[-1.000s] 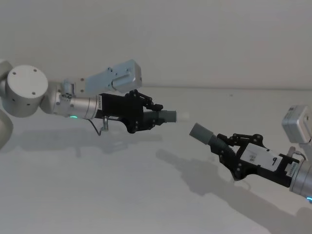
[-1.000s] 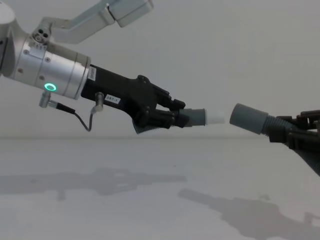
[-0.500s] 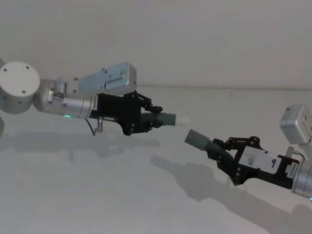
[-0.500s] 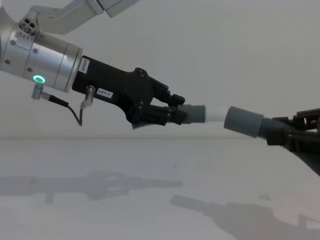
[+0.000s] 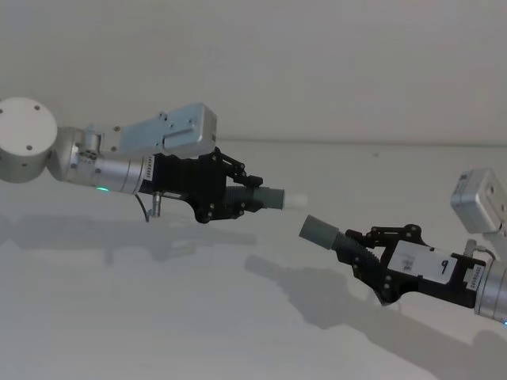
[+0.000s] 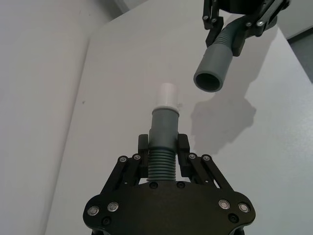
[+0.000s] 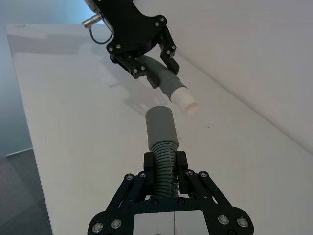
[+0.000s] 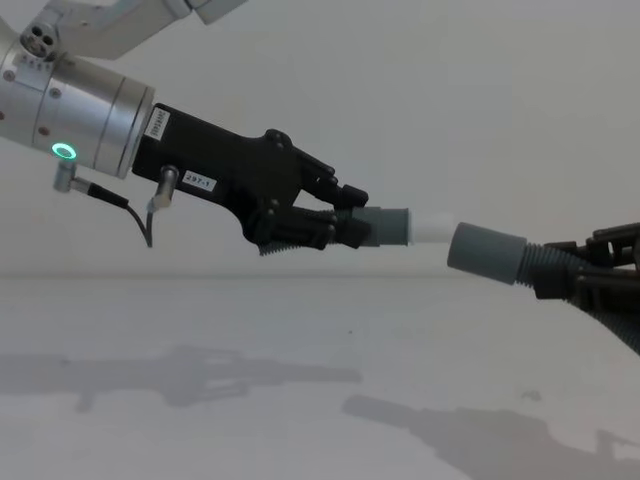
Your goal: Use both hands to pick up one end of the pipe from the table, align the ends, and insert them.
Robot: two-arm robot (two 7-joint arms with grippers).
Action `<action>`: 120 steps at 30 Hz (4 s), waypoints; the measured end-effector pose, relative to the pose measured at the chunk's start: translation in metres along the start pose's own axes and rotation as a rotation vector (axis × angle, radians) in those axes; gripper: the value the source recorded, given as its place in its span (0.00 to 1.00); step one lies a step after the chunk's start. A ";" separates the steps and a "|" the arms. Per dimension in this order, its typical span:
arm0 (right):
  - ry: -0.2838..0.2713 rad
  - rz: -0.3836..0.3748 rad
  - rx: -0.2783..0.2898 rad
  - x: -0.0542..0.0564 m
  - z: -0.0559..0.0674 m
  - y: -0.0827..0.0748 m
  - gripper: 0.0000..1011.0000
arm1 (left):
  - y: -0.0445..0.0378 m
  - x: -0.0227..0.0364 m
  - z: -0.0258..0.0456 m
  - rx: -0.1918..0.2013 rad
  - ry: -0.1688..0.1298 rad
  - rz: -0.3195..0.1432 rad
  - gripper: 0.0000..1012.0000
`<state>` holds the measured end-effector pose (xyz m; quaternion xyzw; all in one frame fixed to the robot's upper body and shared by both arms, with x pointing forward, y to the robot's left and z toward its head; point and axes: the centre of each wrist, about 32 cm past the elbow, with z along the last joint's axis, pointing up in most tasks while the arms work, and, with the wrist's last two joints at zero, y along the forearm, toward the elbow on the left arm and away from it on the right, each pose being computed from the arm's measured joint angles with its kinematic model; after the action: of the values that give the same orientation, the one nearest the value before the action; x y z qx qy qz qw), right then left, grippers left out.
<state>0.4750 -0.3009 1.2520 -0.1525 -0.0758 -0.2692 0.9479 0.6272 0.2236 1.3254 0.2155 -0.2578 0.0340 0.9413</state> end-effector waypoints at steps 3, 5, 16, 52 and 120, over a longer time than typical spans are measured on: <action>0.002 -0.002 -0.005 0.000 0.000 0.000 0.26 | 0.0009 -0.0001 0.0006 0.000 -0.002 -0.004 0.33; 0.003 -0.006 -0.009 0.000 0.000 -0.001 0.26 | 0.0017 -0.0002 0.0012 -0.001 -0.004 -0.006 0.33; 0.012 -0.030 -0.029 0.001 -0.002 -0.004 0.26 | 0.0048 -0.0008 0.0039 -0.001 -0.009 -0.020 0.33; 0.037 -0.057 -0.048 0.002 -0.005 -0.006 0.26 | -0.0045 0.0022 0.0007 -0.017 0.003 -0.042 0.33; 0.045 -0.042 0.010 0.004 -0.011 -0.003 0.26 | -0.0115 0.0003 0.0075 -0.035 -0.010 -0.105 0.33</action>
<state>0.4777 -0.3091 1.2439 -0.1399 -0.0591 -0.2921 0.9443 0.6260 0.2101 1.3269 0.2122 -0.2513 -0.0208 0.9441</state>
